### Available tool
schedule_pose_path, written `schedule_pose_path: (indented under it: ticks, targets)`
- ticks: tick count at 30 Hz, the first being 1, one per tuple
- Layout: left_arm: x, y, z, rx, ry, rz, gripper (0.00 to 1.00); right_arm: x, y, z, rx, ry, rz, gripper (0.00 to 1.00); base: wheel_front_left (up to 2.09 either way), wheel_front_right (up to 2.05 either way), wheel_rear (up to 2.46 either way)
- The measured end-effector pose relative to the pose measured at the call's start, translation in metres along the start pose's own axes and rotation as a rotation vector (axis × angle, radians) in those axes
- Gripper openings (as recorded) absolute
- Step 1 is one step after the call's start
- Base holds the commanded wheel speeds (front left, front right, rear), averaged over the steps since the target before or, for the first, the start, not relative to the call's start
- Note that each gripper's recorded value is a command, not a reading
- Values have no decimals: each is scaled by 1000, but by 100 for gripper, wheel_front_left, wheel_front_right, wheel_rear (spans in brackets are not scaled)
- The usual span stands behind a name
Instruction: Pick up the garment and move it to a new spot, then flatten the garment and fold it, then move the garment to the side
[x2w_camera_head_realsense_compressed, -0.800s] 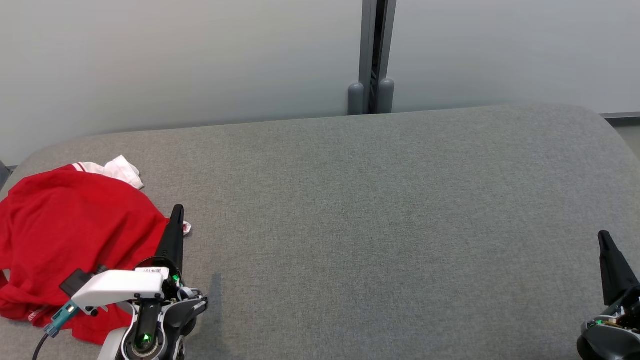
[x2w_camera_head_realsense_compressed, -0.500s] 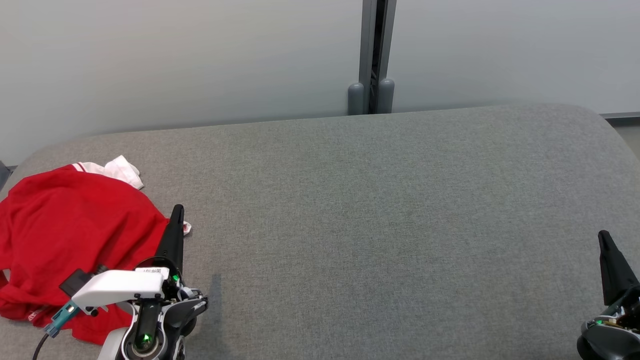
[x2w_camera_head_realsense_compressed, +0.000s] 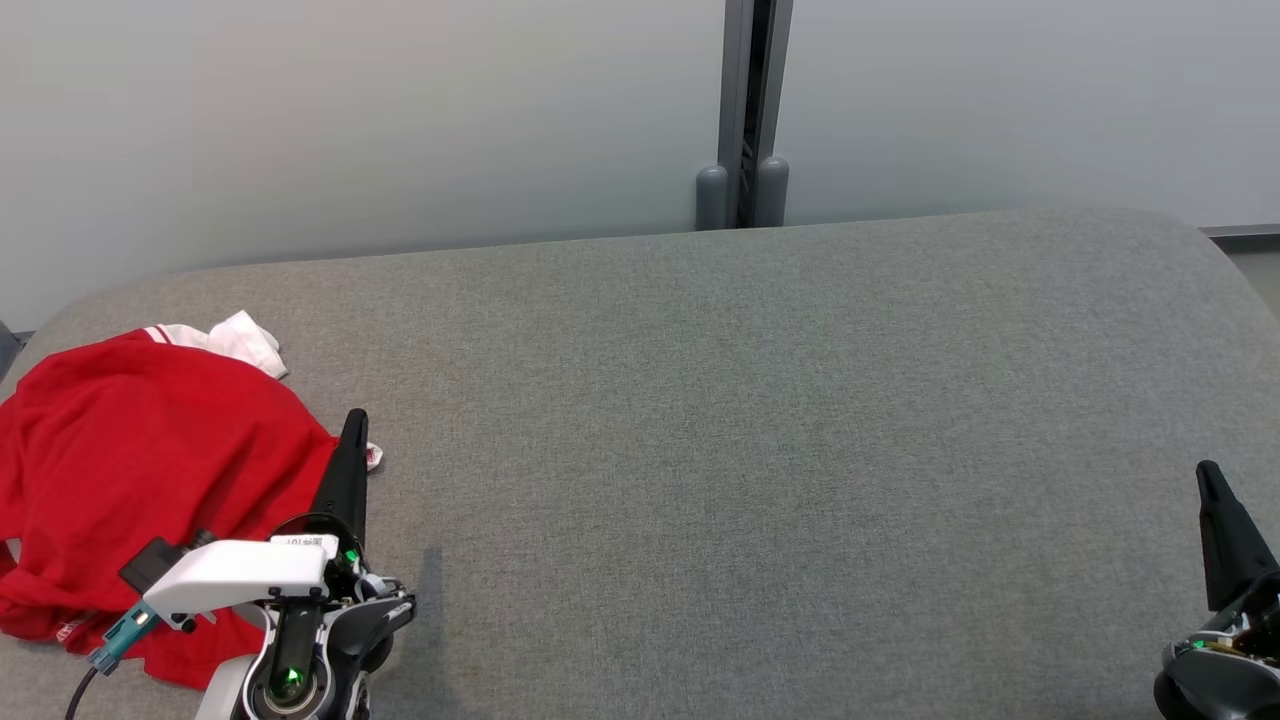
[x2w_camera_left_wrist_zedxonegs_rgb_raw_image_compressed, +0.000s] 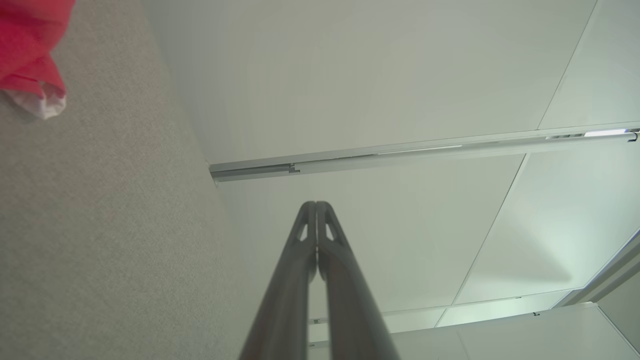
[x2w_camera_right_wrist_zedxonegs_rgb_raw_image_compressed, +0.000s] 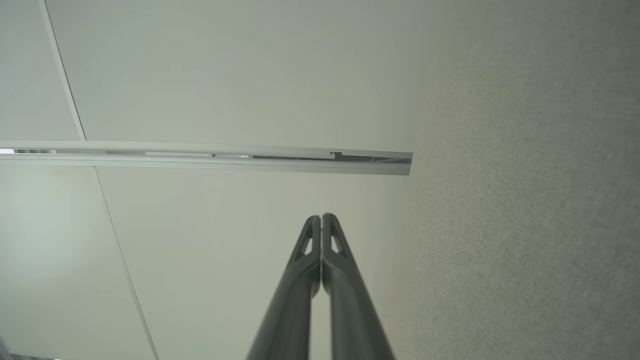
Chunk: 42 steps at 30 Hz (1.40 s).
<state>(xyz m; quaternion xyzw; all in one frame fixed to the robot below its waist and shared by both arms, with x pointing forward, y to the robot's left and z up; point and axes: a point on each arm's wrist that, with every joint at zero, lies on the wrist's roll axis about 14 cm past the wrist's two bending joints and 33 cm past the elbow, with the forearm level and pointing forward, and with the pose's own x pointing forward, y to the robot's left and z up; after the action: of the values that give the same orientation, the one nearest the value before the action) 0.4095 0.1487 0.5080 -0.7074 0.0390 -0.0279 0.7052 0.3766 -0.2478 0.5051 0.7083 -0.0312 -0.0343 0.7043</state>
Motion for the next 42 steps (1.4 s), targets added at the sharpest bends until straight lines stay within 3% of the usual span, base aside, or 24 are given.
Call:
schedule_pose_path:
  ticks: [23, 24, 31, 42]
  targets:
    - [0, 0, 0, 0, 0, 0, 0, 0, 0, 0, 0, -1, 0, 0, 0, 0, 0]
    - [0, 0, 0, 0, 0, 0, 100, 0, 0, 0, 0, 0, 0, 100, 0, 0, 0]
    - [-20, 40, -3, -13, -6, 112, 100, -12, -29, -8, 30, -1, -84, 100, 0, 0, 0]
    - [-18, 28, 5, 6, -48, 74, 100, -7, -21, -14, -48, -6, -65, 100, 0, 0, 0]
